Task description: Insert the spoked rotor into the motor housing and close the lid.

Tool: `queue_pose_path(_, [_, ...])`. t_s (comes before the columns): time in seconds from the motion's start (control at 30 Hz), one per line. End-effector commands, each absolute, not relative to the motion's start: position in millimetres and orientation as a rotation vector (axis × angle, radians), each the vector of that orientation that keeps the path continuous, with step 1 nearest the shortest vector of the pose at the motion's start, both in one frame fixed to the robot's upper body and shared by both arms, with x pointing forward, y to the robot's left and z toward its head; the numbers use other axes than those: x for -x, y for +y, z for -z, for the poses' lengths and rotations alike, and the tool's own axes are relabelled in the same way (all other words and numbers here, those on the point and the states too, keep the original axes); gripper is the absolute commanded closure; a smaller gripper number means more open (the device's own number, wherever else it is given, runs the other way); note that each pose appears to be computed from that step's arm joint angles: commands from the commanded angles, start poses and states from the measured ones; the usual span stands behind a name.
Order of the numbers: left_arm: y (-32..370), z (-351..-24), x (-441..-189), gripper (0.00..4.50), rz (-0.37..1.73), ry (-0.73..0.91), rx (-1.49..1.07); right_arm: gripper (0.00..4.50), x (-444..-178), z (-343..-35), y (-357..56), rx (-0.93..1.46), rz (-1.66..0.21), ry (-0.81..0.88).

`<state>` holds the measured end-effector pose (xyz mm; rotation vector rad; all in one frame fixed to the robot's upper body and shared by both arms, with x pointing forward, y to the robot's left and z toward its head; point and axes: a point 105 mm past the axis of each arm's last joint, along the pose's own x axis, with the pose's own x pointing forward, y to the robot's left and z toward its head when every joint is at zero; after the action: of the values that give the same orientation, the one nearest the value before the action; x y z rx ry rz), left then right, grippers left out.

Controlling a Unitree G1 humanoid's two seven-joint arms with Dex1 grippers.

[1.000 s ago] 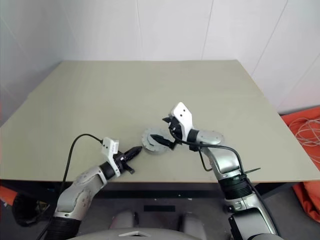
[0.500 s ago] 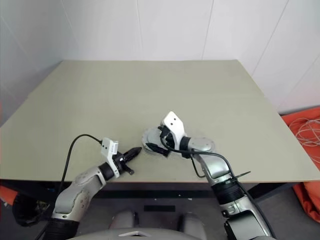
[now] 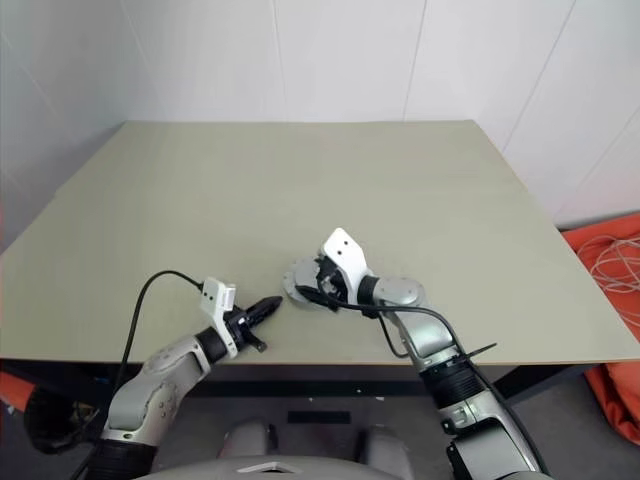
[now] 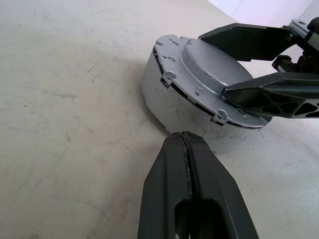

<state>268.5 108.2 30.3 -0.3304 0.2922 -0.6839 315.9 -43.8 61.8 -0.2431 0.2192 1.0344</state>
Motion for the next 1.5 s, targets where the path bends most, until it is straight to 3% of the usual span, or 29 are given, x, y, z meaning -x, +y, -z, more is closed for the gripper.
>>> queue_pose_path(0.03, [112, -50, -274, 4.50, 0.706, 0.214, 0.315, 1.38, -322, -63, -48, 0.278, -1.013, 0.216])
queue_pose_path(0.5, [106, -69, -280, 4.50, 0.763, 0.171, 0.302, 1.38, -318, -58, -49, 0.327, -1.051, 0.294])
queue_pose_path(0.8, [84, -100, -285, 4.50, 0.947, 0.110, 0.307, 1.38, -319, -58, -47, 0.328, -1.051, 0.332])
queue_pose_path(1.0, [77, -96, -292, 4.50, 1.026, 0.179, 0.315, 1.38, -319, -57, -46, 0.330, -1.047, 0.332])
queue_pose_path(1.13, [84, -94, -302, 3.66, 1.033, 0.211, 0.309, 1.38, -319, -57, -45, 0.332, -1.042, 0.328])
queue_pose_path(1.4, [104, -76, -323, 1.02, 0.966, 0.278, 0.210, 1.38, -318, -57, -42, 0.327, -1.041, 0.322])
queue_pose_path(1.5, [104, -76, -327, 1.02, 0.979, 0.278, 0.191, 1.38, -318, -57, -41, 0.324, -1.041, 0.322])
